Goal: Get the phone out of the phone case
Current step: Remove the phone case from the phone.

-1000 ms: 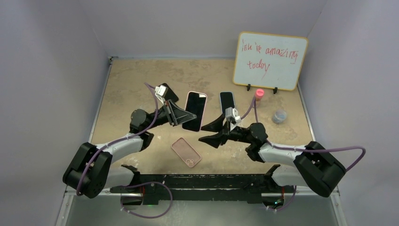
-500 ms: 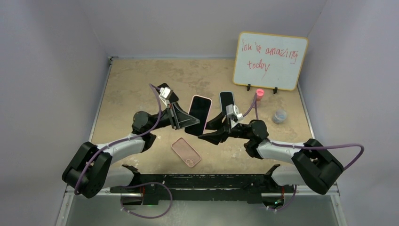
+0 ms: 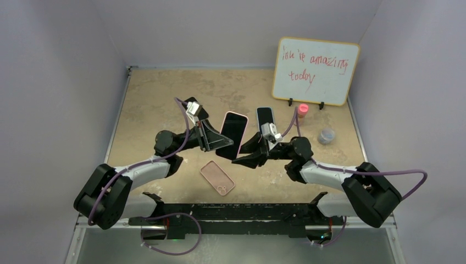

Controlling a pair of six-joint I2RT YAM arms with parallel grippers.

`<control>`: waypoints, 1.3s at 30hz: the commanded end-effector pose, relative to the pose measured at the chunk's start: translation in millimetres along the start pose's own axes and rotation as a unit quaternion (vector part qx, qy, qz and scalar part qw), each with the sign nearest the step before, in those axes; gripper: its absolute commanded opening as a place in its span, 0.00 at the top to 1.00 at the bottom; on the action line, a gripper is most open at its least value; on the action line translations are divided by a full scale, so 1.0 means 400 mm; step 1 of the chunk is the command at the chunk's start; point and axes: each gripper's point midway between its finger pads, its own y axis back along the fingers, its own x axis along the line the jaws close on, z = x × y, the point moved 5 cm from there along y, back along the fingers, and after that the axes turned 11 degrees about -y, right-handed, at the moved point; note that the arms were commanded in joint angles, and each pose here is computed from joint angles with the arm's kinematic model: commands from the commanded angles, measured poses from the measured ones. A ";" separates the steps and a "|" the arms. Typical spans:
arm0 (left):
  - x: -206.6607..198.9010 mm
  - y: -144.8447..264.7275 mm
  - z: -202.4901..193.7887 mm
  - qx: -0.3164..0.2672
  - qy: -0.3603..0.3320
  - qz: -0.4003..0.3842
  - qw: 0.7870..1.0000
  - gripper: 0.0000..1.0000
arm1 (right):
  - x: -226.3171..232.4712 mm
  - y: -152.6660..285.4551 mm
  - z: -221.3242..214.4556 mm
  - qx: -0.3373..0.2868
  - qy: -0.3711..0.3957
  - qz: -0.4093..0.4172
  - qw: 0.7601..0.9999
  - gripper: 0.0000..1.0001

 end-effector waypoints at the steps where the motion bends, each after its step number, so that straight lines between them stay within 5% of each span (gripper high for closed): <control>1: -0.040 -0.019 0.042 -0.030 -0.019 -0.027 0.999 1.00 | 0.006 -0.019 0.031 0.007 0.056 0.035 0.998 0.66; 19: -0.055 -0.010 0.036 -0.033 0.006 -0.044 0.998 1.00 | -0.057 -0.033 0.055 0.004 0.080 -0.017 0.997 1.00; 30: -0.058 -0.001 0.030 -0.040 -0.015 -0.039 0.998 1.00 | -0.121 -0.010 0.088 -0.050 -0.009 -0.121 0.991 1.00; 39: 0.005 0.001 0.044 -0.081 -0.075 0.060 0.992 1.00 | -0.069 0.004 0.087 -0.111 -0.056 -0.121 0.985 0.61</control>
